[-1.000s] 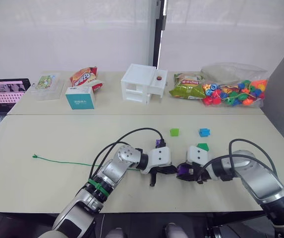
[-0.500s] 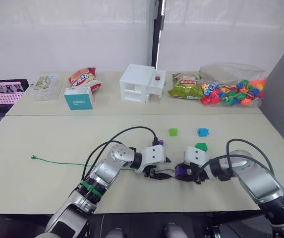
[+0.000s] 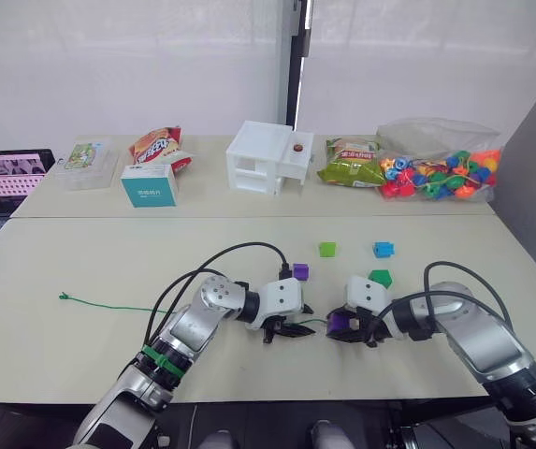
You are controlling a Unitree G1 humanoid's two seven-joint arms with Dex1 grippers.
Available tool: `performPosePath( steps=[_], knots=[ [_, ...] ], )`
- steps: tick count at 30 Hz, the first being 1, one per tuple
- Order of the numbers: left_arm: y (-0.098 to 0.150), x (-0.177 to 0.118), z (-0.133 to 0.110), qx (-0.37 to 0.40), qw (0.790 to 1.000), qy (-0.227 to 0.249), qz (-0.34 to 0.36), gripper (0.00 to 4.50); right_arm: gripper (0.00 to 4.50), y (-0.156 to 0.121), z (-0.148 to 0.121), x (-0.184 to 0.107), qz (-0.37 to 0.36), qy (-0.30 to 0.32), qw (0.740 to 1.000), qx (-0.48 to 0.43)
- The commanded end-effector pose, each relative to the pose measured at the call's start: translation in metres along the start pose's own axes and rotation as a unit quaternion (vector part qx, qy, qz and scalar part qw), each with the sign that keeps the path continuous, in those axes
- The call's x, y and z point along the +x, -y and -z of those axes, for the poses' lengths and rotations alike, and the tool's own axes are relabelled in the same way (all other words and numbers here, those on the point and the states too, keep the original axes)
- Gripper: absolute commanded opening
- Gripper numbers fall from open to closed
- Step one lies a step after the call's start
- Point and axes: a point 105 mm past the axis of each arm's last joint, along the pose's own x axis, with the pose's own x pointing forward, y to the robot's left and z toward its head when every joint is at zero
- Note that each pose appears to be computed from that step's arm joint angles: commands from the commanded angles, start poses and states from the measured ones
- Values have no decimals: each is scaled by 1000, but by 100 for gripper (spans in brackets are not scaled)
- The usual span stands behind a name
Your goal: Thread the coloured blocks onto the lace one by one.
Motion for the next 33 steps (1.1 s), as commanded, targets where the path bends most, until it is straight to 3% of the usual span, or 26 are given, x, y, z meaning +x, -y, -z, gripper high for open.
performPosePath(
  steps=[1,3,4,22,29,31,33],
  knots=[
    [-4,0,-11,14,1000,12,-1,73,119,-4,-1,4,-11,1,1000,-8],
    [-3,1,-10,13,1000,11,1,11,119,-4,-1,4,-10,1,1000,-7],
    [-4,1,-11,14,1000,12,1,0,119,-4,-1,4,-10,0,1000,-7],
    [-1,22,-21,-4,999,37,10,0,119,-6,-1,4,-13,1,1000,-5],
    [-4,8,-19,-27,999,43,11,214,119,-8,-3,3,-20,8,1000,11],
    [-6,2,-17,-29,999,40,9,280,227,-9,-5,2,-20,12,1000,13],
    [-9,-5,-15,-31,999,41,3,347,294,-8,-7,-2,-20,15,1000,15]
  ],
)
